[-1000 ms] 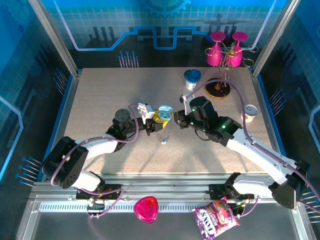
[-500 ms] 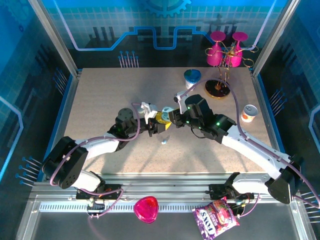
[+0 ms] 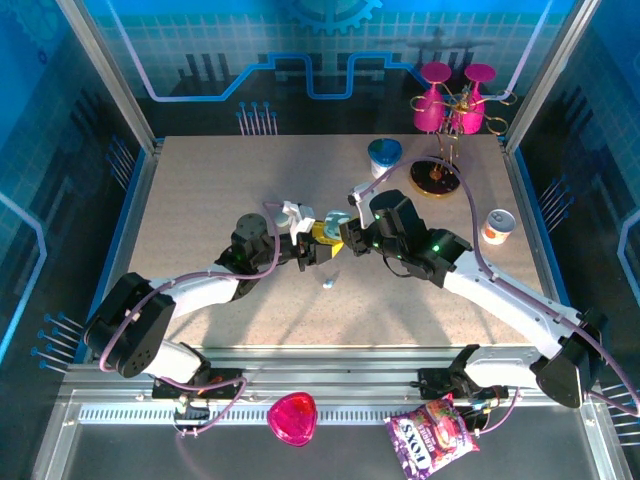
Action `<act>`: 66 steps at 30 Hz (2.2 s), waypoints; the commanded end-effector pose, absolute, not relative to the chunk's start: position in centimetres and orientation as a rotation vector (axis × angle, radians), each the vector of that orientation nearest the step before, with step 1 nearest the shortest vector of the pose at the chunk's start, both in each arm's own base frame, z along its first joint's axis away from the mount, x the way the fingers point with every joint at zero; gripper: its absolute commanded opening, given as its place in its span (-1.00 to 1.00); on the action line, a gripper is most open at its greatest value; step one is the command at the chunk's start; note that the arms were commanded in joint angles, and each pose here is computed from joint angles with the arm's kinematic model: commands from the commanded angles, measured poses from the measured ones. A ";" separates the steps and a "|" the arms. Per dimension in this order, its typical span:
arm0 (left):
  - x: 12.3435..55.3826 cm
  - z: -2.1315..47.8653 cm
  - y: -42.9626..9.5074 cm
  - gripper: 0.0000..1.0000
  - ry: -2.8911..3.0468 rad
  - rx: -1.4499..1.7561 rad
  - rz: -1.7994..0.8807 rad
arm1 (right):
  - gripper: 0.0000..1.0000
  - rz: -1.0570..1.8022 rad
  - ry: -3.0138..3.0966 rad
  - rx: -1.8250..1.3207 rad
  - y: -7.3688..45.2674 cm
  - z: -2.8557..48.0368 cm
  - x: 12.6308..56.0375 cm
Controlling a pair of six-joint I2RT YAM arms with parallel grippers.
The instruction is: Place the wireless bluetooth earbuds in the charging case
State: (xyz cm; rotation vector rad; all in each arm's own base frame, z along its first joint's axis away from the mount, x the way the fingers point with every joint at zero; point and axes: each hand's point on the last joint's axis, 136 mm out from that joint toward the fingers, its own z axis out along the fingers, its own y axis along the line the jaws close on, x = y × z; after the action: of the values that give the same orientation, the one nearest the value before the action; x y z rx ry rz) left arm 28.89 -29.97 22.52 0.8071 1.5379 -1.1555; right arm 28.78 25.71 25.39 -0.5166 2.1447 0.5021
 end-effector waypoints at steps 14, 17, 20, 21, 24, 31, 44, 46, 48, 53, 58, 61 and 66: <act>28.8 25.4 -30.6 -0.39 1.448 0.817 -1.189 | -0.61 0.524 2.121 -0.589 26.0 25.0 27.7; 28.8 25.3 -30.6 -0.39 1.450 0.814 -1.185 | -0.60 0.579 2.110 -0.619 26.7 25.3 27.2; 28.8 25.3 -30.6 -0.39 1.447 0.815 -1.181 | -0.55 0.598 2.112 -0.622 26.8 25.4 27.0; 28.8 25.3 -30.6 -0.39 1.446 0.816 -1.181 | -0.50 0.596 2.109 -0.617 26.7 25.5 27.0; 28.6 25.5 -30.5 -0.39 1.428 0.824 -1.179 | -0.30 0.593 2.092 -0.589 26.3 26.1 27.0; 28.2 25.1 -30.1 -0.40 1.366 0.842 -1.127 | 0.06 0.647 1.985 -0.529 25.6 28.8 26.5; 28.2 26.2 -26.7 -0.40 1.307 0.802 -1.002 | 0.33 0.805 1.981 -0.065 19.4 24.1 27.4; 27.7 26.7 -26.5 -0.40 1.304 0.813 -0.982 | 0.33 0.799 2.073 -0.040 19.2 21.2 27.7; 27.3 27.1 -26.2 -0.40 1.301 0.821 -0.968 | 0.32 0.794 2.153 -0.066 19.8 18.9 27.9; 26.0 28.5 -25.5 -0.40 1.266 0.828 -0.947 | 0.23 0.797 2.371 -0.101 22.0 13.8 28.3; 25.1 29.7 -25.0 -0.40 1.243 0.835 -0.933 | 0.15 0.836 2.508 -0.079 25.2 10.2 28.3; 24.8 29.9 -25.0 -0.40 1.239 0.840 -0.928 | 0.11 0.878 2.557 -0.037 27.0 8.4 28.0; 24.5 29.9 -24.9 -0.39 1.237 0.853 -0.921 | 0.02 0.929 2.618 0.066 29.1 6.0 27.4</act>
State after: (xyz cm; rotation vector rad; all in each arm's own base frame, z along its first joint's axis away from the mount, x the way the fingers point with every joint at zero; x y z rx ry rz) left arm 24.82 -25.15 30.02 0.8383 1.2450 -0.9497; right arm 26.90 27.08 5.32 -0.0261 2.6385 0.8338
